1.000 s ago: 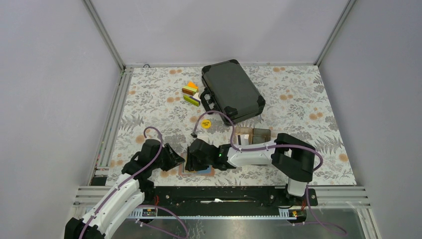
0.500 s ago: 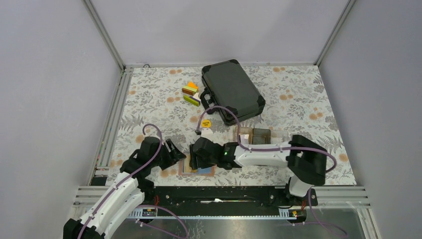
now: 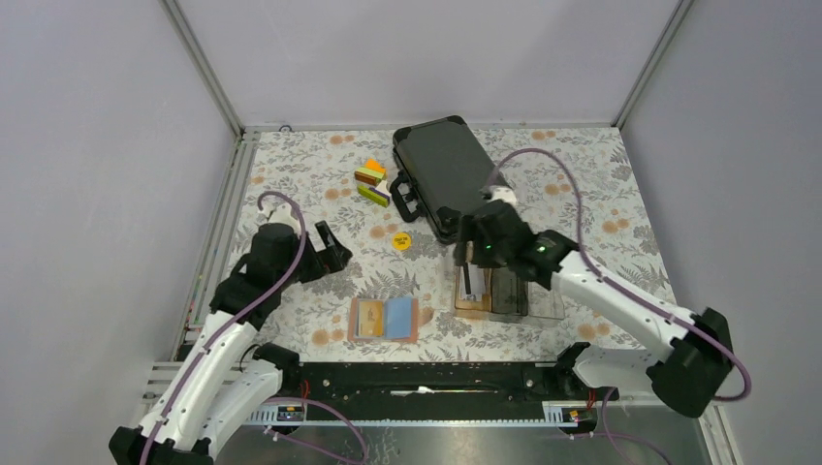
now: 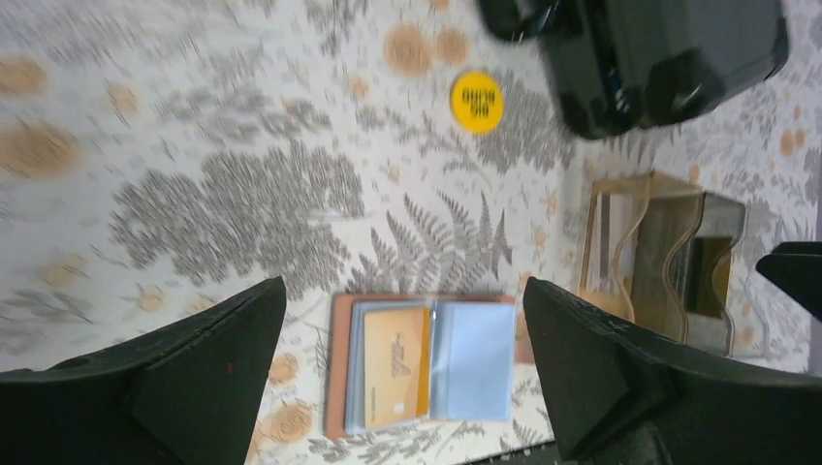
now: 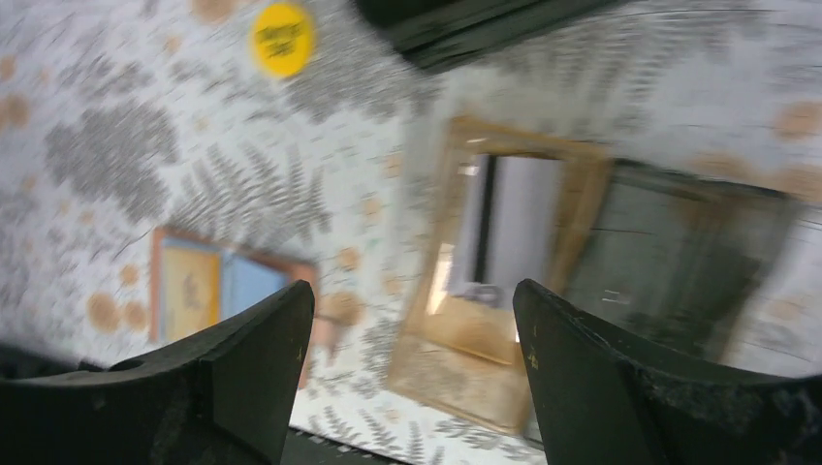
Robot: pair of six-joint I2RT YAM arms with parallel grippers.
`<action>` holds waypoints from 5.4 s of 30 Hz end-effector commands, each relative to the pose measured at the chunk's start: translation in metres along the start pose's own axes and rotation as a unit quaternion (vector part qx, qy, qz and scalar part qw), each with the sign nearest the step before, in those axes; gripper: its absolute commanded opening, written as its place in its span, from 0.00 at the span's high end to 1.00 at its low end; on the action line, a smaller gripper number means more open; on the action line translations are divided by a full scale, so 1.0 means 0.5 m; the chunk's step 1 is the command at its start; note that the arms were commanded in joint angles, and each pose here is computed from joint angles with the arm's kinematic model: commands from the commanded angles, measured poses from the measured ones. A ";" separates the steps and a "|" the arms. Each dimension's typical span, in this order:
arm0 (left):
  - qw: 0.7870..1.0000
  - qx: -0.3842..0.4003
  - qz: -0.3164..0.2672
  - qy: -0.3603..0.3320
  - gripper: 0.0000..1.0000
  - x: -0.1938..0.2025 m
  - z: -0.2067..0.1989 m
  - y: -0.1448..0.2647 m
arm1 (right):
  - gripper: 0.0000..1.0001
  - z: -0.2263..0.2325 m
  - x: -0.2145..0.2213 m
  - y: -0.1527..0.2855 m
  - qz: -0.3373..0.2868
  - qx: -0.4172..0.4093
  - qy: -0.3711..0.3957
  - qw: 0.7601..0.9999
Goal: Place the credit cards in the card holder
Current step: Pick up the credit card from the storage box.
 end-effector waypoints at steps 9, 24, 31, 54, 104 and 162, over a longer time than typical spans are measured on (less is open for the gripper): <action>0.990 -0.085 -0.088 -0.071 0.01 -0.109 0.047 0.036 | 0.20 -0.258 -0.052 0.042 0.000 0.133 -0.082 0.988; 0.993 -0.070 -0.083 -0.055 0.01 -0.109 0.058 0.018 | 0.28 -0.313 0.009 -0.009 0.052 0.138 -0.146 0.978; 0.994 -0.060 -0.079 -0.050 0.01 -0.107 0.057 0.014 | 0.29 -0.313 0.021 -0.023 0.075 0.132 -0.144 0.978; 0.995 -0.054 -0.076 -0.035 0.01 -0.106 0.065 0.009 | 0.34 -0.290 0.019 -0.012 0.076 0.089 -0.152 0.981; 0.998 -0.029 -0.055 -0.025 0.01 -0.096 0.063 -0.006 | 0.78 -0.293 0.005 0.013 0.045 0.105 -0.153 0.982; 0.998 0.024 -0.057 -0.029 0.01 -0.094 0.040 -0.007 | 1.00 -0.309 -0.042 0.035 -0.041 0.142 -0.134 0.980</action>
Point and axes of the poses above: each gripper's point midway between its finger pads, its own y axis back along the fingers, its own z axis along the line the jaws close on, x = y × z, the point moved 6 cm from there along y, back along the fingers, and after that the axes turned 13 degrees about -y, right-handed, at the moved point
